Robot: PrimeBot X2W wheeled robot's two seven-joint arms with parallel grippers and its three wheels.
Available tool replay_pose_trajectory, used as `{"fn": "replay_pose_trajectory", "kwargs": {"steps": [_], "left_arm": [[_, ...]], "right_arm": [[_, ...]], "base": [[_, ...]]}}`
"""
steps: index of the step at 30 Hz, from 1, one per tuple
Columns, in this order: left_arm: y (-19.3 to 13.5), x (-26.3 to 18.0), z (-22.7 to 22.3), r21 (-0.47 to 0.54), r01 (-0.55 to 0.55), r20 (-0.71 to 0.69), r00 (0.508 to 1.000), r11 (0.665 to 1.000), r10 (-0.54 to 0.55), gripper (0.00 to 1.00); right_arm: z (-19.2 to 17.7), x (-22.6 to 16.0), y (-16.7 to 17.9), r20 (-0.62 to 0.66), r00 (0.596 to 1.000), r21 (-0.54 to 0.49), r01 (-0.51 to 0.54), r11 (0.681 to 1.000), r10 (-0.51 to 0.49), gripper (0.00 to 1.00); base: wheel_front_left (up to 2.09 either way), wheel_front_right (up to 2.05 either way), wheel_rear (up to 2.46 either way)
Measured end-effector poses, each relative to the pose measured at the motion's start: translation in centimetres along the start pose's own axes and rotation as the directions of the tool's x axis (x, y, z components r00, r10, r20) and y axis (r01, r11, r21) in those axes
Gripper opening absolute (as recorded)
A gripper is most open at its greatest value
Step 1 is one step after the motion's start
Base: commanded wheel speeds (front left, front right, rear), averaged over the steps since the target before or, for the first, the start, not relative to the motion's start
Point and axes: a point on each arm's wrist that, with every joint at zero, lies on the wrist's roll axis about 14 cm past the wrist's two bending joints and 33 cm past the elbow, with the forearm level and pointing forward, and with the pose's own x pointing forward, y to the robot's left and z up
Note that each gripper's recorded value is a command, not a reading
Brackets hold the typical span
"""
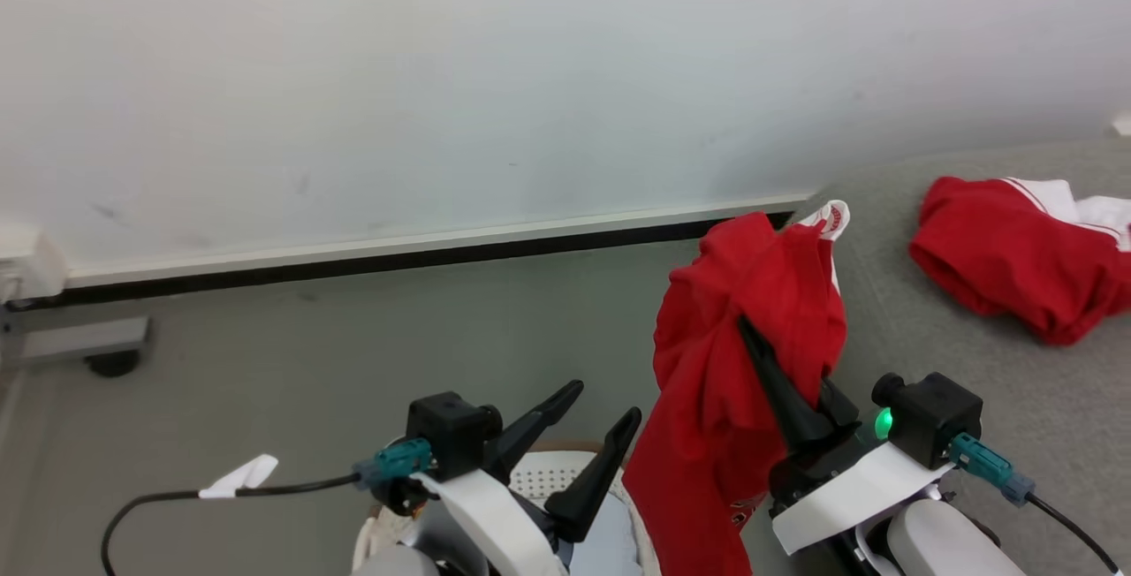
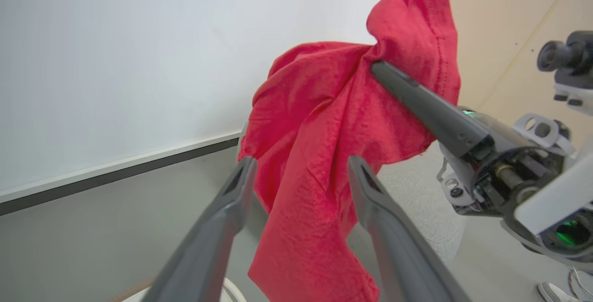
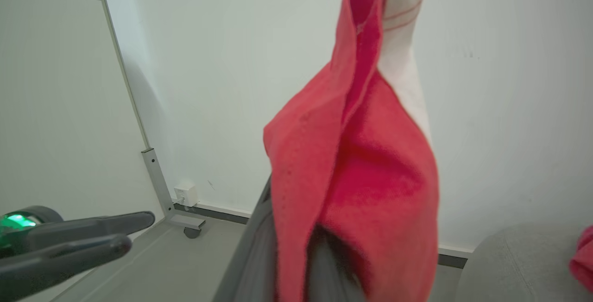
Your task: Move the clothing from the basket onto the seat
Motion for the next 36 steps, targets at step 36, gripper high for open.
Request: {"fn": "replay_pose_trajectory", "kwargs": {"steps": [36], "left_arm": [[1.9, 11.0, -5.7, -0.038, 0.313, -0.066, 0.947, 0.949, -0.315, 1.0]], "right_arm": [[5.9, 2.0, -20.3, 0.136, 0.909, -0.315, 0.416, 0.853, -0.393, 0.0]], "base": [[0.0, 0.0, 0.0]]}}
